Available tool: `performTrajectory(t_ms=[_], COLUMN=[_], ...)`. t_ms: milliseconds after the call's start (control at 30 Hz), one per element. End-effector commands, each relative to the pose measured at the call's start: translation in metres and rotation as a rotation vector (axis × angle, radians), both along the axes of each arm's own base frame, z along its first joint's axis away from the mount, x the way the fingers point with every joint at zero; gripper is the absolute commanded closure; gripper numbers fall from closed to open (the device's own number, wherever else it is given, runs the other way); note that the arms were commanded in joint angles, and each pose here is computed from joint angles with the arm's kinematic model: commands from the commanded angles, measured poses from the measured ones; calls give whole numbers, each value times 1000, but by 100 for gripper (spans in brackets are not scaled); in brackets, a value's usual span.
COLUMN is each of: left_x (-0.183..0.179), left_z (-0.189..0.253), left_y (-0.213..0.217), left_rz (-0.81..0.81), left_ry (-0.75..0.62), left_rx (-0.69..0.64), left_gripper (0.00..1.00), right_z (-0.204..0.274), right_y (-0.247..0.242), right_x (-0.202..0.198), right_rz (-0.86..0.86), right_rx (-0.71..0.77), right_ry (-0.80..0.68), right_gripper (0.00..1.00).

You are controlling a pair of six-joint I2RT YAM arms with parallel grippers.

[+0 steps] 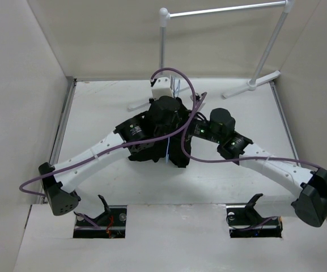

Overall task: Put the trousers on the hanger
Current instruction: Place the hanger at the clothesline.

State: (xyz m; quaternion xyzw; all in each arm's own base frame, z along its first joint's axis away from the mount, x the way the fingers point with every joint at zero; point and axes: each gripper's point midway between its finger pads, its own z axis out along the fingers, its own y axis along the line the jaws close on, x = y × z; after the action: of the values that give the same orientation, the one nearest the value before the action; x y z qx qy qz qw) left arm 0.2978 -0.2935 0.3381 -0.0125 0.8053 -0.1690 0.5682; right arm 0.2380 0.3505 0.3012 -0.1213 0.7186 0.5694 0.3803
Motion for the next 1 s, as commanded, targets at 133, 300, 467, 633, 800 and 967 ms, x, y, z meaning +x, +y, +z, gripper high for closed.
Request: performTrajectory(t_ms=[133,300,467,633,800,967], left_x=[4,9,7,13,23,26], left_z=[49,66,93,89,38,-17], left_y=[14,42,66,94,109,118], left_rz=[34,69,78,120,166,183], left_ry=[-99,-128,-174,-173,-66,44], left_rx=[-192,-287,-359,-351,-311,-275], left_gripper=[79,57,33,1,0,0], right_z=[55,81,98,131,167,190], right_y=[-13,-34,-51,-72,-101,-134], right_x=[1,13,31,58,110,166], right_rz=[-69,-105,-146,-186,-280,-391], right_rx=[173,197,182,144,62,51], right_ry=[-108,-151,-196,-261,-277,-263], right_gripper=[95,97,99,100,100,100])
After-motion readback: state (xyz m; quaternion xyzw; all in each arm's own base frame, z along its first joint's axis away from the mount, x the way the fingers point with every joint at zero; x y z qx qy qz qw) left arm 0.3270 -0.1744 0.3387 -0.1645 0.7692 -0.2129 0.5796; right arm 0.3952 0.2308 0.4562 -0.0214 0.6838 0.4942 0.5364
